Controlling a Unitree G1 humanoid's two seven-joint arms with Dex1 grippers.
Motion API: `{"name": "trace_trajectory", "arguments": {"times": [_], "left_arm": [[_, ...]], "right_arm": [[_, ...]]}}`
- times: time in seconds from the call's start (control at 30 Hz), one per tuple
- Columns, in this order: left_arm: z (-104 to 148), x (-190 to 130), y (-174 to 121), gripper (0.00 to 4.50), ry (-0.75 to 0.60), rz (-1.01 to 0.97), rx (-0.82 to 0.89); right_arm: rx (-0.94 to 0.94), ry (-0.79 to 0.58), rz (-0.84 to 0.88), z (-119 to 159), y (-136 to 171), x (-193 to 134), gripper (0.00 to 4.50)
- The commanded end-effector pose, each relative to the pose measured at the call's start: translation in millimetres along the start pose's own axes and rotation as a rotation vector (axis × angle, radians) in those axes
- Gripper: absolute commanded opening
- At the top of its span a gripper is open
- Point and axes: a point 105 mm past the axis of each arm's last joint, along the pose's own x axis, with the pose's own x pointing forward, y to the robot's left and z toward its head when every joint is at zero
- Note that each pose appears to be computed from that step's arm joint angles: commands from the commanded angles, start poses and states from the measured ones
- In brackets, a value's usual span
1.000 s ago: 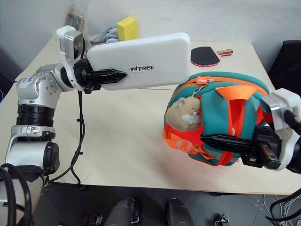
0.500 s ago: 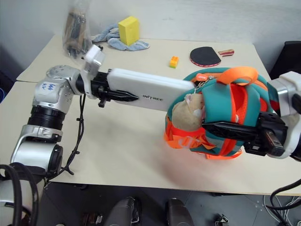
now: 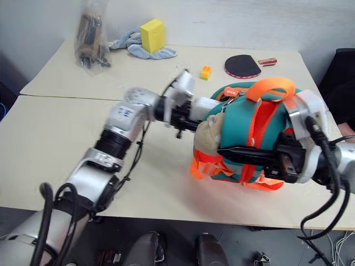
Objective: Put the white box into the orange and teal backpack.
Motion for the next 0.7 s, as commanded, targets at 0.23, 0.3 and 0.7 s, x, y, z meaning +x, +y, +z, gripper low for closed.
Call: {"name": "trace_trajectory", "arguments": {"times": [0.23, 0.3, 0.7], "left_arm": [[5, 14, -4, 2.5, 0.005, 0.045, 0.052], [4, -3, -2, 2.97, 0.016, 0.066, 0.05], [41, -118, -17, 4.49, -0.007, 0.132, 0.08]], "right_arm": [[-0.027, -0.035, -0.092, -3, -6, 0, 0.0], [-0.018, -0.04, -0.108, -6, -7, 0, 0.0], [0.01, -0.075, -0.15, -21, -9, 7, 0.0]]}}
